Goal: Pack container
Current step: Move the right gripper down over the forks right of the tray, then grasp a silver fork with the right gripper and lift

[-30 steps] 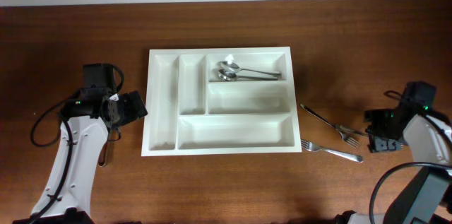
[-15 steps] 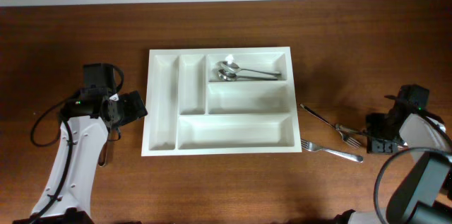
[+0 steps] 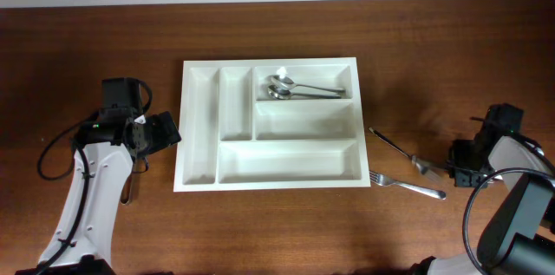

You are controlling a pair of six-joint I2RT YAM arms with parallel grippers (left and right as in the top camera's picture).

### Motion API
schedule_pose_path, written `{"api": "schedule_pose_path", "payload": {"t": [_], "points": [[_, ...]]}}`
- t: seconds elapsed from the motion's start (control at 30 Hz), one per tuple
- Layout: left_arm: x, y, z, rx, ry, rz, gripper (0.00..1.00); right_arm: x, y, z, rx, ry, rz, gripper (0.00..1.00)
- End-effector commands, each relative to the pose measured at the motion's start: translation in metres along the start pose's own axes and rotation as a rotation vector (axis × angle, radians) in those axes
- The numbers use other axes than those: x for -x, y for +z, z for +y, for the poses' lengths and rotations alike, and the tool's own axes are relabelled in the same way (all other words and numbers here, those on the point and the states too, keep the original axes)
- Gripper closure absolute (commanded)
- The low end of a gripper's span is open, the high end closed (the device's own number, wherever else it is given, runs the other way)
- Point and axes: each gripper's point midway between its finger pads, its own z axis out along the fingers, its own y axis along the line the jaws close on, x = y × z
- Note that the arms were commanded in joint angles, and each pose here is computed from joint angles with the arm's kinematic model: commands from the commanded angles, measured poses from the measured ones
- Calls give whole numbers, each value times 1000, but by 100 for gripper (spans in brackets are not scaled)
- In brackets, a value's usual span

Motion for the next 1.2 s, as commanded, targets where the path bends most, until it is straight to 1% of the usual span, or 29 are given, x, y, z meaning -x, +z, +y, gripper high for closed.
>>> {"api": "schedule_pose_path", "payload": {"t": [0.0, 0.1, 0.2, 0.37, 0.5, 0.6, 0.67, 0.77, 0.8, 0.87, 0.93, 0.97, 1.1, 1.17], "points": [[7, -3, 1, 7, 8, -18, 1, -1, 11, -11, -49, -20, 8, 92], [7, -3, 1, 7, 8, -18, 1, -1, 11, -11, -48, -66, 9, 96], [7, -3, 1, 7, 8, -18, 1, 0, 9, -8, -38, -96, 9, 96], [7, -3, 1, 7, 8, -18, 1, 7, -11, 21, 57, -206, -12, 96], [7, -3, 1, 7, 8, -18, 1, 3, -53, 70, 254, -374, 11, 96], [7, -3, 1, 7, 8, -18, 1, -7, -99, 108, 439, -531, 19, 96], [7, -3, 1, 7, 8, -18, 1, -16, -125, 125, 536, -630, 21, 97], [7, -3, 1, 7, 8, -18, 1, -43, -160, 147, 681, -847, 24, 96], [7, -3, 1, 7, 8, -18, 1, -63, -174, 155, 752, -980, 35, 96], [7, -3, 1, 7, 8, -18, 1, -90, -186, 159, 830, -1137, 53, 96], [7, -3, 1, 7, 8, -18, 1, -128, -195, 159, 919, -1360, 68, 96], [7, -3, 1, 7, 8, -18, 1, -141, -197, 157, 945, -1441, 67, 96], [7, -3, 1, 7, 8, -18, 1, -208, -199, 143, 1028, -1897, 2, 96], [7, -3, 1, 7, 8, -18, 1, -234, -198, 137, 1038, -2108, -77, 96]]}}
